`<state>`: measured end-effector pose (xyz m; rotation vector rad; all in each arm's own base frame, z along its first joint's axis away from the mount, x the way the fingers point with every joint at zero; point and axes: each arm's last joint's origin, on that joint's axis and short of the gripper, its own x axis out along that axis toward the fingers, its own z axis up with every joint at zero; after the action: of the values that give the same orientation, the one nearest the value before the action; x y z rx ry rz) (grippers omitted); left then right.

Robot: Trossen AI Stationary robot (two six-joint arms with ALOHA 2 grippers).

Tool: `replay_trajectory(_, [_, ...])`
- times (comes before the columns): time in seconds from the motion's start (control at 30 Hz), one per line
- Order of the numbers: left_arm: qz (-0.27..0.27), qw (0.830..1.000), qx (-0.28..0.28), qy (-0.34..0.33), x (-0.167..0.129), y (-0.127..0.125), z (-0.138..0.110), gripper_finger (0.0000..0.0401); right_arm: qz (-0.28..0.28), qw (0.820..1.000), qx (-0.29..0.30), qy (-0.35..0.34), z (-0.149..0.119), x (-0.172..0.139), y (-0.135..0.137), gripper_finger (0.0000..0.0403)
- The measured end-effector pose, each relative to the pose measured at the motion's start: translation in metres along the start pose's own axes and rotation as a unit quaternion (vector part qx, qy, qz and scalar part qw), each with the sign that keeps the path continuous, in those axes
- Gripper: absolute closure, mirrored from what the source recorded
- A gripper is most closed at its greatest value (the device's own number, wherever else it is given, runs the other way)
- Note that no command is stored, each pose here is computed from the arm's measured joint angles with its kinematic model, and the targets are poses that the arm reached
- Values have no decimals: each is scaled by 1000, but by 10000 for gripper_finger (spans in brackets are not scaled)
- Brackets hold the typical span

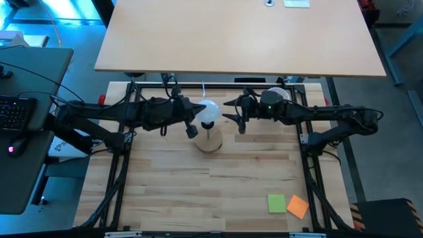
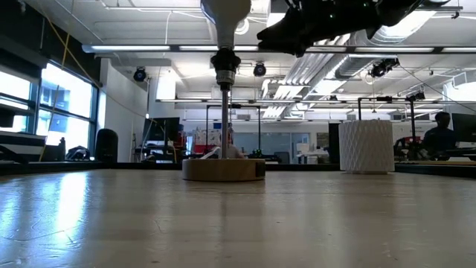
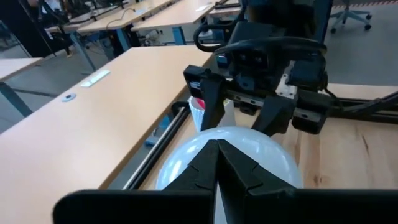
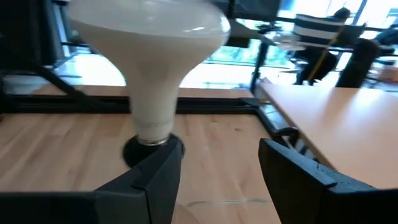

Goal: Screw lightbulb
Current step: Insert the lightbulb into the brown lamp

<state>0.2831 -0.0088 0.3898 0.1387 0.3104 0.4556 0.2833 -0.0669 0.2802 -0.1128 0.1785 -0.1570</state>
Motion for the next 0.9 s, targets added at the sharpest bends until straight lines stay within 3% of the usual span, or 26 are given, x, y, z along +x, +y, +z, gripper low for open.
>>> replay_trajectory(0.17, [-12,1000,17,-7,-21,-8,3,401,-44,999,7,-12,5,-5,-7,200])
replay_trajectory(0.27, [-13,1000,18,-2,-38,-24,-6,401,-35,999,0,-25,11,-11,-8,237])
replay_trajectory(0.37, [29,999,22,4,-52,-44,-30,401,-33,999,-8,-29,13,-13,-9,303])
replay_trajectory(0.47, [85,996,-9,-20,-55,-59,-58,401,-30,999,-12,-29,12,-10,-5,380])
replay_trajectory(0.57, [144,986,-61,-57,-46,-68,-87,401,-34,998,-12,-50,5,-5,2,390])
replay_trajectory(0.63, [150,983,-77,-77,-41,-70,-104,401,-67,994,10,-83,-6,-9,2,396])
replay_trajectory(0.7, [144,980,-88,-103,-38,-71,-114,401,-107,984,36,-135,-19,-17,-6,400])
replay_trajectory(0.77, [106,982,-71,-139,-39,-71,-120,401,-112,974,70,-185,-30,-26,-11,399])
replay_trajectory(0.83, [48,977,-44,-201,-44,-71,-121,401,-73,963,96,-240,-30,-31,-13,401])
replay_trajectory(0.9, [5,956,-40,-290,-53,-65,-115,401,-39,957,99,-270,-29,-31,-12,402])
